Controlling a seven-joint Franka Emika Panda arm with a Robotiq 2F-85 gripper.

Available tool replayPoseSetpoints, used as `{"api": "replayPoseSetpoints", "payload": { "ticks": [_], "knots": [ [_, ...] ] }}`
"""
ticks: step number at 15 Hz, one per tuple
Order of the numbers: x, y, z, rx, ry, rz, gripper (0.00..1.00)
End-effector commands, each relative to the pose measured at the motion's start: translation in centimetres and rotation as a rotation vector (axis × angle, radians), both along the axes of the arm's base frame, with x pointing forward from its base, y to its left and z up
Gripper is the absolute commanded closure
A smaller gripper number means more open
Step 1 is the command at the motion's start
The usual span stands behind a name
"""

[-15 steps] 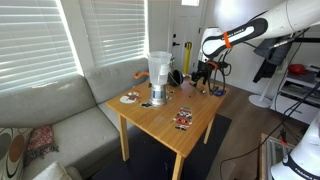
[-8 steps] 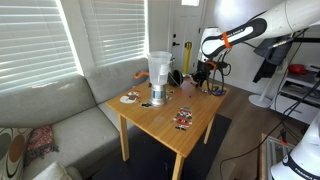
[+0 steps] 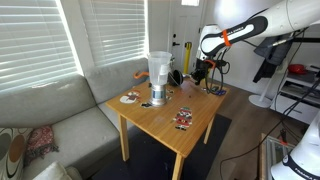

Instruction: Turn the silver cup over, put the plastic cup on top of the silver cup and then put the silver spoon inside the plastic cup

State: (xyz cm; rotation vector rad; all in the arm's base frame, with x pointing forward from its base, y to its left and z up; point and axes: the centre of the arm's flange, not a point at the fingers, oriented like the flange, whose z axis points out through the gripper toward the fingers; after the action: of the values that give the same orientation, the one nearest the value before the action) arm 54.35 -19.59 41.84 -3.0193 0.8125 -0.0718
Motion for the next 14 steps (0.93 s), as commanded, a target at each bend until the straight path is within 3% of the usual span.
{"api": "replayPoseSetpoints", "payload": {
  "ticks": [1,5,10,11,14],
  "knots": [
    [0.0,2.5,5.6,-0.036,-0.038,0.027,0.98],
    [-0.2,6.1,12.9,-0.087,-0.170,0.075,0.98],
    [-0.2,13.1,20.7,-0.134,-0.467,0.120,0.98],
    [0.1,11.0,19.3,-0.109,-0.385,0.121,0.91],
    [-0.1,13.2,21.1,-0.111,-0.451,0.138,0.91]
  ]
}}
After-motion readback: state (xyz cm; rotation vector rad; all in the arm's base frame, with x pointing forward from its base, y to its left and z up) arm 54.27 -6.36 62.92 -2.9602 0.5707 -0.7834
